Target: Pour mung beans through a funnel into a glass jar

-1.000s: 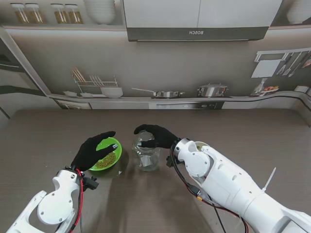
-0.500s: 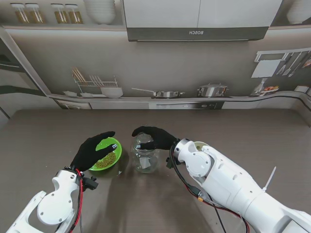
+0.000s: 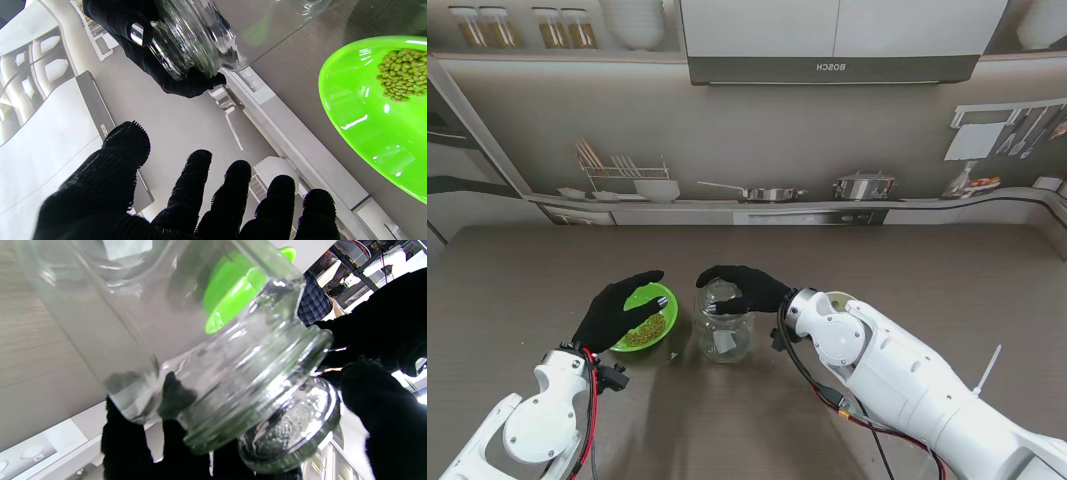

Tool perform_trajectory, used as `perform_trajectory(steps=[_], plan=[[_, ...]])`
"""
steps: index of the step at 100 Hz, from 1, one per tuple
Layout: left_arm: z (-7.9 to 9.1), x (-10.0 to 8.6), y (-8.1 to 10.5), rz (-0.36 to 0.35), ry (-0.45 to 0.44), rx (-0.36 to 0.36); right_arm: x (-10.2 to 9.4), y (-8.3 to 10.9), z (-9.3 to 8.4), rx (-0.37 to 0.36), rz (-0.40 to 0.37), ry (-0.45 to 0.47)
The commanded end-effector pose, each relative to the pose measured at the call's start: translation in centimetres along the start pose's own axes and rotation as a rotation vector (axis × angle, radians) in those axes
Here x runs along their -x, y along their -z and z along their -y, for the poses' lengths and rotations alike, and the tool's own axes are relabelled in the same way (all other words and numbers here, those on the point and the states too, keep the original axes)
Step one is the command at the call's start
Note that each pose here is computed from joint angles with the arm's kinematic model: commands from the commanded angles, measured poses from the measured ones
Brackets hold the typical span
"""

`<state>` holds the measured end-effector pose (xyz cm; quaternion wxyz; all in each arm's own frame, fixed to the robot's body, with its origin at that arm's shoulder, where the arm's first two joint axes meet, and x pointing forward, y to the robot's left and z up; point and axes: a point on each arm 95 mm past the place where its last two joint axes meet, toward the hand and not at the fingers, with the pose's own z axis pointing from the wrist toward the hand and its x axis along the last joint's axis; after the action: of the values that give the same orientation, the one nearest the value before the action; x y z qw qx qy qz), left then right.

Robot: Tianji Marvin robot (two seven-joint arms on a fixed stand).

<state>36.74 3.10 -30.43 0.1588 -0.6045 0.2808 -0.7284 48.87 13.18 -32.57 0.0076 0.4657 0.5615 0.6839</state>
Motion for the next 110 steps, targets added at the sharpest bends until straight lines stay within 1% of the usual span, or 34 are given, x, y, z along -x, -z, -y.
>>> perform_trajectory(steps=[1, 59, 87, 110], plan=[[-0.2, -0.4, 0.0, -0.006, 0.008, 0.013, 1.9, 2.1, 5.5, -0.147, 0.054, -0.027], [-0.3, -0.4, -0.1, -0.003, 0.010, 0.019, 2.7, 4.4, 6.3, -0.207, 0.057, -0.036], [-0.4, -0.4, -0.1, -0.002, 0.010, 0.024, 3.1, 5.7, 6.3, -0.218, 0.074, -0.032], [-0.4, -0.4, -0.2, -0.001, 0.009, 0.025, 3.2, 6.3, 6.3, -0.220, 0.079, -0.031]])
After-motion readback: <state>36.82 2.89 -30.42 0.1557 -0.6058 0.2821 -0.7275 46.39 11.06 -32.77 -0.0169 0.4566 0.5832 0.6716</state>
